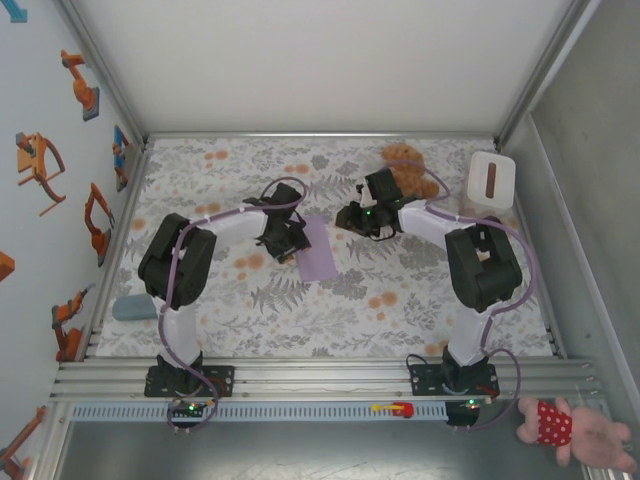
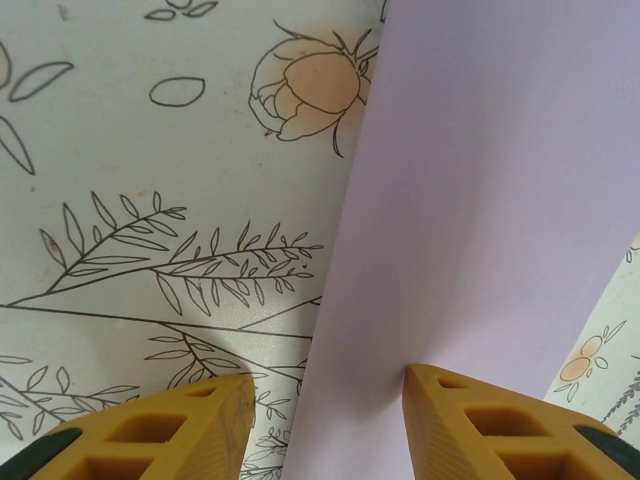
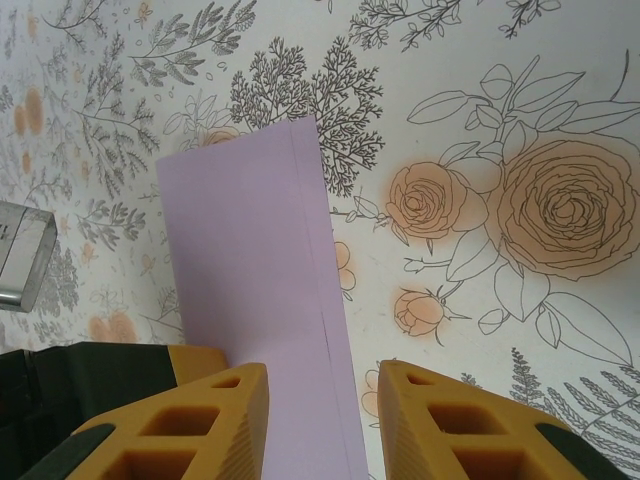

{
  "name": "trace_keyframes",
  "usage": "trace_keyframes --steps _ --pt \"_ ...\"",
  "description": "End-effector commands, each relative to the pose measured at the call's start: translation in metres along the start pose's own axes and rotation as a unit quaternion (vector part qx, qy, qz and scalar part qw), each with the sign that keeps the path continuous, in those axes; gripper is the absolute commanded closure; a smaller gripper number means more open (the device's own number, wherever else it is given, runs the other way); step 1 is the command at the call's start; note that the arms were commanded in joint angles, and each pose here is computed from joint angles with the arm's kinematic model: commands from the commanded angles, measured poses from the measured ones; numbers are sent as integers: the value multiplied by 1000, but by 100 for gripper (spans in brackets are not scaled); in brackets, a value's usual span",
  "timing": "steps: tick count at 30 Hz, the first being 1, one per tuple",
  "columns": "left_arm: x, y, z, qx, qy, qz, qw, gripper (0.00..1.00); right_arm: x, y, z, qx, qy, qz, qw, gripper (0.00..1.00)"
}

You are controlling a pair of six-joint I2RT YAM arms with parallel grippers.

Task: Fold a paper plane with a square sheet of paper (pick it up from the middle)
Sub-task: First fold in half a square sheet of paper at the center of the table, then hold the square sheet of paper at the center of the table.

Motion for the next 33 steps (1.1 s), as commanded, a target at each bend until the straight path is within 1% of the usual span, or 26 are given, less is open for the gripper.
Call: trace_keyframes --steps 1,11,19,33 --pt "40 56 56 -127 87 -24 988 53 6 -5 0 8 11 -10 1000 66" --pt "52 61 76 -151 128 -14 980 52 7 -11 -3 7 17 -16 1000 66" --pt "56 66 84 -165 150 2 975 50 5 -15 -4 5 23 -15 1000 66" --pt "57 67 98 -167 169 10 971 49 7 -13 -4 -8 28 -25 999 66"
Point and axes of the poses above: each hand's point on the last joint's axis, 136 mm out from that joint toward the fingers, its own z axis out along the fingers, its own y axis along the line the jaws close on, x = y × z, the point moved 5 cm from there along -z, back along the fingers, and after that the axes turned 8 degrees about z, right-handed, at the moved point
